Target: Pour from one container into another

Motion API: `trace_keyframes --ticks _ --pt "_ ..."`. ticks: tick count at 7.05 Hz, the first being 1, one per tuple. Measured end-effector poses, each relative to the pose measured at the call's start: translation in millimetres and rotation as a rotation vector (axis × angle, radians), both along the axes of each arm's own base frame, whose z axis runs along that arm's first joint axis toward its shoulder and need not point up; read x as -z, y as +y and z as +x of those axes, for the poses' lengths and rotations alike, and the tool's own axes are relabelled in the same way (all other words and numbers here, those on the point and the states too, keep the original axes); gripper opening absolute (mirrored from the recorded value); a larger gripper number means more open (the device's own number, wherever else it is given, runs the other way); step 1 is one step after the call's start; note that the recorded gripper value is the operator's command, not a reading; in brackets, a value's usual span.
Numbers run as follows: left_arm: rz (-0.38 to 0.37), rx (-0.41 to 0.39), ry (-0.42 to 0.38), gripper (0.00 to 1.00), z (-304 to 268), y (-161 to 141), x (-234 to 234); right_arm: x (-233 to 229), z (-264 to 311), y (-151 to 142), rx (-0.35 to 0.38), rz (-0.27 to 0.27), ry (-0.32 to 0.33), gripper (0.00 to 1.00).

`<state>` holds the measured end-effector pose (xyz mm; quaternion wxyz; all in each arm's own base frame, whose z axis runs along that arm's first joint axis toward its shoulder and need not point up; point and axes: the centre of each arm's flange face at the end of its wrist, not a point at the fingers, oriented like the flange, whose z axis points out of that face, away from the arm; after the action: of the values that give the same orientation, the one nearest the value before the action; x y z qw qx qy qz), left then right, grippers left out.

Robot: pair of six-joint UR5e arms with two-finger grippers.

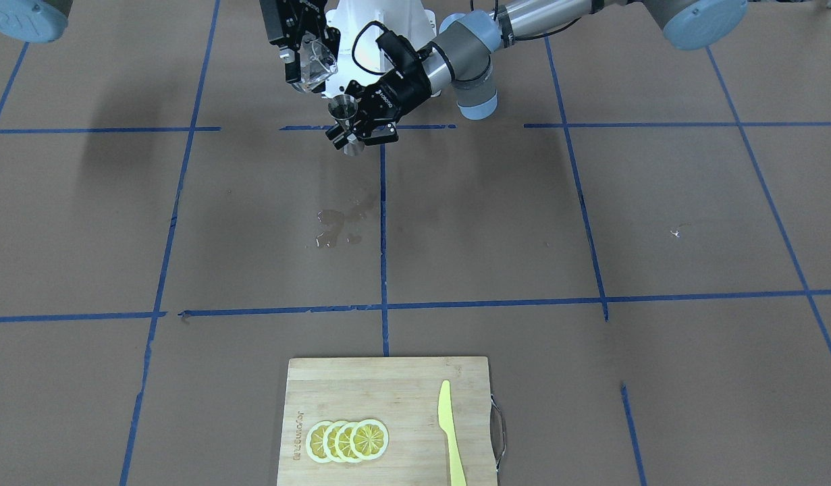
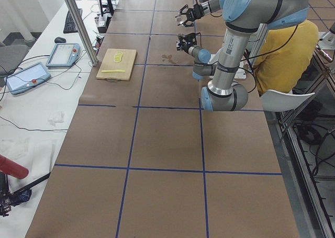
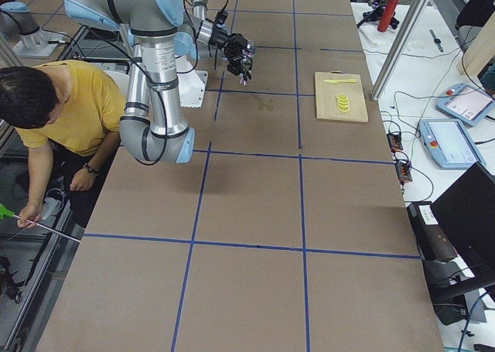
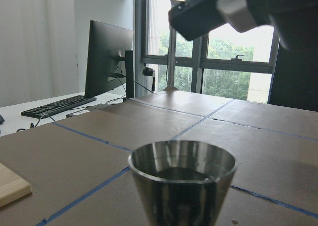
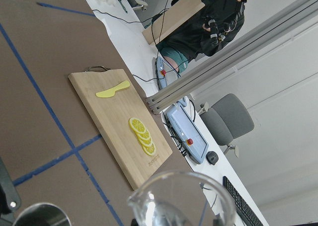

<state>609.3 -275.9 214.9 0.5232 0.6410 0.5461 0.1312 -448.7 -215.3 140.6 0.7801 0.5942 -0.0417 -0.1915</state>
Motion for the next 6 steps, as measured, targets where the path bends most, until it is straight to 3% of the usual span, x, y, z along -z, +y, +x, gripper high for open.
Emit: trace_keyframes --ticks 4,6 --pt "-0.012 0.018 0.006 0.0 -3 -1 -1 11 9 -1 -0.019 -0.028 -0.245 0.0" --pt "-0.065 0.116 0.003 0.0 -15 -9 -15 9 20 -4 -0.038 -0.064 -0.361 0.0"
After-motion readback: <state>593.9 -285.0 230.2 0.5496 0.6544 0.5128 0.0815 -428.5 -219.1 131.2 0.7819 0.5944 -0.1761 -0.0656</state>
